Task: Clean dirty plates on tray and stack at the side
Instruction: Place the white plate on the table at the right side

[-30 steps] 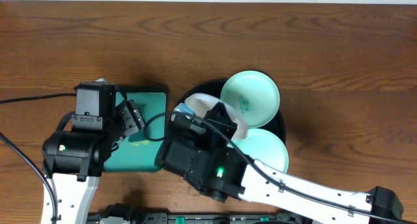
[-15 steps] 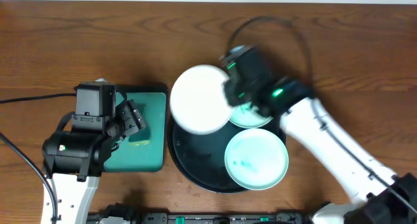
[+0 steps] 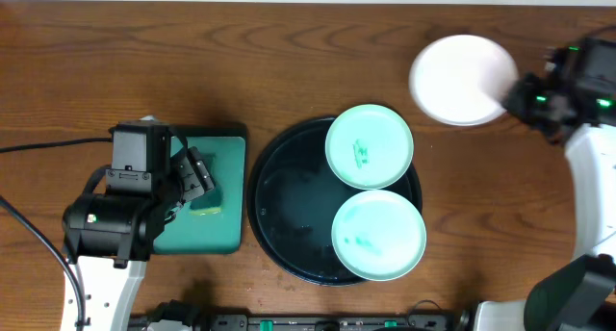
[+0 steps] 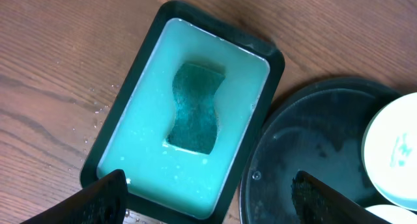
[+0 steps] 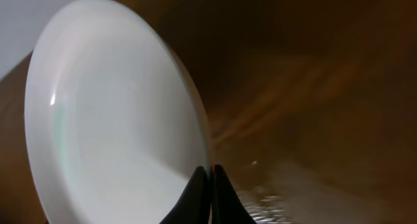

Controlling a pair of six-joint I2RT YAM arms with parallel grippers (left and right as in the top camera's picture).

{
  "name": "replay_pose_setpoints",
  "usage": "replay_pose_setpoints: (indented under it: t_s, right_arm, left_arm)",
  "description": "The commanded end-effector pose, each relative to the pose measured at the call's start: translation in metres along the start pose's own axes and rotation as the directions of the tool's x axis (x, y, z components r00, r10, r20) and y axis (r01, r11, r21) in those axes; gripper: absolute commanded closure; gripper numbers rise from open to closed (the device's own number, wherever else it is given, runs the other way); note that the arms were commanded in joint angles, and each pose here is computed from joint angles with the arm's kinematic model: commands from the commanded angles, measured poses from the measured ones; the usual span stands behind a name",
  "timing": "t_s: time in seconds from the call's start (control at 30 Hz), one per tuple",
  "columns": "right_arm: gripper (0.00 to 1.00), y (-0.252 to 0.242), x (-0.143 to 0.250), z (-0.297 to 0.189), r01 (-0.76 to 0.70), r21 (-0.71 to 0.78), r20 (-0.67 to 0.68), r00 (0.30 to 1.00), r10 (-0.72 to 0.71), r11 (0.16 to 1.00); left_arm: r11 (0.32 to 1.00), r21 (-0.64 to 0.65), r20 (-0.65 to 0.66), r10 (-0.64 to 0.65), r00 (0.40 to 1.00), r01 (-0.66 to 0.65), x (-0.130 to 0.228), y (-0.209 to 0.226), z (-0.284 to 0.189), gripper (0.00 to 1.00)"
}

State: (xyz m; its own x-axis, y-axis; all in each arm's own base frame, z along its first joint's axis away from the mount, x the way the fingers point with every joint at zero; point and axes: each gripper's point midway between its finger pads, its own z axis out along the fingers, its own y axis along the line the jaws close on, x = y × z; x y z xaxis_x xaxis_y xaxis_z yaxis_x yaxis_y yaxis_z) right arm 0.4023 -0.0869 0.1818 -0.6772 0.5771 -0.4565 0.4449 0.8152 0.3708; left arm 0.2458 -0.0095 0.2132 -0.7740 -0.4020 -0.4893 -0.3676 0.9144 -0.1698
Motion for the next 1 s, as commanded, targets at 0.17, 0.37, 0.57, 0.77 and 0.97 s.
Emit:
replay_pose_setpoints:
  t_s: [0.17, 0.37, 0.57, 0.77, 0.97]
  right_arm:
    - [0.99, -0.124, -0.005, 0.037, -0.218, 0.148, -0.078, 0.970, 0.231, 0.965]
    - [0.99, -0.163, 0.011, 0.059, -0.219, 0.191, -0.151, 0.957, 0.249, 0.957]
    - [0.99, -0.149, 0.005, 0.052, -0.166, 0.157, -0.139, 0.972, 0.188, 0.974]
    - [0.13, -0.136, -0.008, 0.022, -0.155, 0.155, -0.071, 0.983, 0.167, 0.976]
    - [0.07, -0.124, -0.008, -0.007, -0.138, 0.152, -0.047, 0.988, 0.147, 0.979]
  left_arm:
    - [1.000, -0.015, -0.001, 0.004, 1.000, -0.004, -0.002, 0.002, 0.003, 0.19]
    - [1.000, -0.017, -0.004, 0.005, 1.000, -0.005, -0.002, 0.002, 0.004, 0.19]
    - [1.000, -0.017, -0.004, 0.005, 1.000, -0.005, -0.002, 0.002, 0.004, 0.19]
    - [1.000, -0.017, -0.004, 0.005, 1.000, -0.005, -0.002, 0.002, 0.004, 0.19]
    - [1.000, -0.017, -0.004, 0.005, 1.000, -0.005, -0.001, 0.002, 0.004, 0.19]
